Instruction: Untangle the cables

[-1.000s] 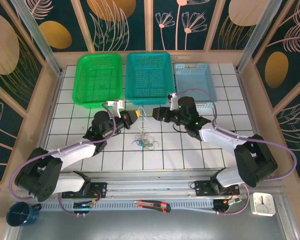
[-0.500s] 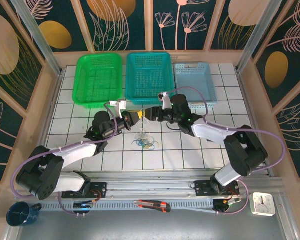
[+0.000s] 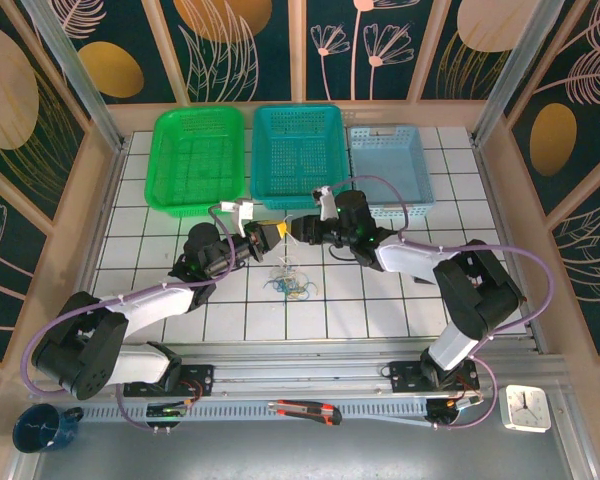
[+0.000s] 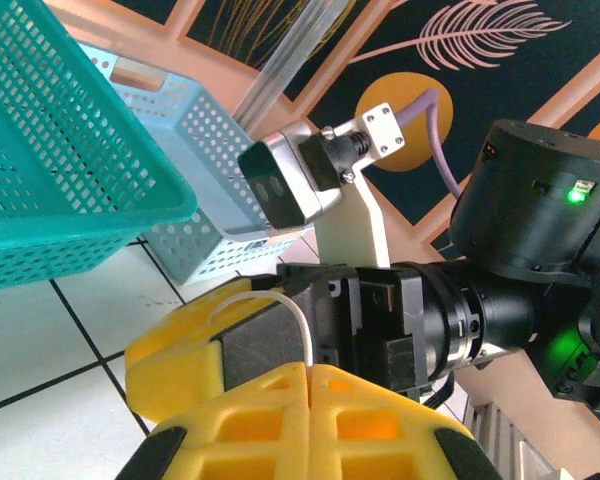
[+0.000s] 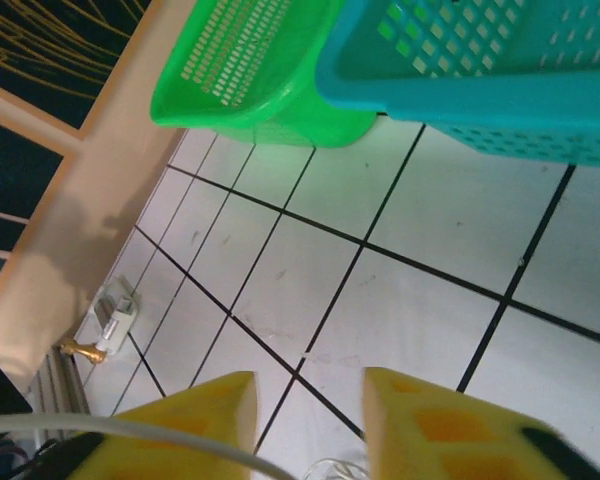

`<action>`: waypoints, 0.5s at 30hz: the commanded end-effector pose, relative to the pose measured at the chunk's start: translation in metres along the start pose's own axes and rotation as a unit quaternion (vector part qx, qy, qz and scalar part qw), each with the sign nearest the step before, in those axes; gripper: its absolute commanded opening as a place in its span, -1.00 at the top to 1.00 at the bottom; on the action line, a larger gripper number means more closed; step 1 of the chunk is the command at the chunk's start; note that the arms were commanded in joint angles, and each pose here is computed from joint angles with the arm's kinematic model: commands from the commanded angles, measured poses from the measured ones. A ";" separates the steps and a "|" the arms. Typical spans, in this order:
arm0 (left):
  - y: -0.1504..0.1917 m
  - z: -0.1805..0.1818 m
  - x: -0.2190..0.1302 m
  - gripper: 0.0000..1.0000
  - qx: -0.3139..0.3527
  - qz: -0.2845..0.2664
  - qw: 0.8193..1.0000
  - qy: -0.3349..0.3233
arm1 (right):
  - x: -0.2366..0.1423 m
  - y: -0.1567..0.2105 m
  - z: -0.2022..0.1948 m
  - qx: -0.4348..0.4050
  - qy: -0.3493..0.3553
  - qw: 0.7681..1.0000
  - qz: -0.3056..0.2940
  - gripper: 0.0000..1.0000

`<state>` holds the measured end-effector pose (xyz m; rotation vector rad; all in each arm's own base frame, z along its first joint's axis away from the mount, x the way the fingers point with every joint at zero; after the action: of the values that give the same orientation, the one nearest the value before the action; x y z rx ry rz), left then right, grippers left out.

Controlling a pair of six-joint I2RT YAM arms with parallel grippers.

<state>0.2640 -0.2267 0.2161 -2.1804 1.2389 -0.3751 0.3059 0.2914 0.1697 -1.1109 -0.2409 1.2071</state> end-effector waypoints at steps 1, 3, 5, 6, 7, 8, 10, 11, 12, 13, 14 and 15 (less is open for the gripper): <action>0.001 -0.008 0.000 1.00 0.005 0.000 1.000 0.028 | -0.001 -0.020 0.000 -0.013 0.001 0.999 -0.032 0.73; 0.002 -0.007 -0.001 1.00 0.004 0.001 1.000 0.028 | -0.004 -0.024 -0.003 -0.015 0.013 0.999 -0.035 1.00; 0.004 -0.006 -0.001 1.00 0.002 0.002 1.000 0.027 | -0.009 -0.030 -0.006 -0.019 0.024 0.999 -0.042 1.00; 0.005 -0.004 -0.001 1.00 0.001 0.003 1.000 0.026 | -0.013 -0.033 -0.007 -0.021 0.030 0.998 -0.047 1.00; 0.006 -0.004 -0.001 1.00 0.000 0.004 1.000 0.026 | -0.017 -0.037 -0.007 -0.024 0.034 0.998 -0.052 1.00; 0.008 -0.002 -0.002 1.00 0.000 0.005 1.000 0.024 | -0.020 -0.041 -0.006 -0.028 0.038 0.997 -0.055 1.00; 0.010 0.001 -0.003 1.00 -0.002 0.006 1.000 0.019 | -0.028 -0.052 -0.001 -0.039 0.048 0.996 -0.064 1.00; 0.012 0.003 -0.003 0.89 -0.003 0.006 1.000 0.017 | -0.032 -0.059 0.002 -0.045 0.050 0.995 -0.069 1.00; 0.013 0.005 -0.004 0.72 -0.004 0.007 1.000 0.014 | -0.036 -0.065 0.006 -0.052 0.050 0.995 -0.073 1.00; 0.015 0.007 -0.004 0.53 -0.004 0.007 1.000 0.012 | -0.039 -0.071 0.010 -0.056 0.050 0.994 -0.077 1.00; 0.016 0.009 -0.004 0.28 -0.005 0.006 1.000 0.008 | -0.042 -0.076 0.013 -0.059 0.050 0.994 -0.080 1.00; 0.017 0.012 -0.004 0.06 -0.005 0.007 1.000 0.003 | -0.045 -0.082 0.018 -0.064 0.048 0.993 -0.083 1.00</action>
<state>0.2585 -0.2236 0.1945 -2.1903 1.2646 -0.3168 0.3218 0.2756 0.2174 -1.1835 -0.2724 1.0872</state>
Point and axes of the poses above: each hand's point on the last joint's axis, 136 mm out from that joint toward the fingers, its own x axis out along the fingers, its own z axis along the line the jaws close on, y = z × x, the point moved 5 cm from there along -x, back along the fingers, and after that the axes turned 12 degrees about -x, right-handed, at the moved point
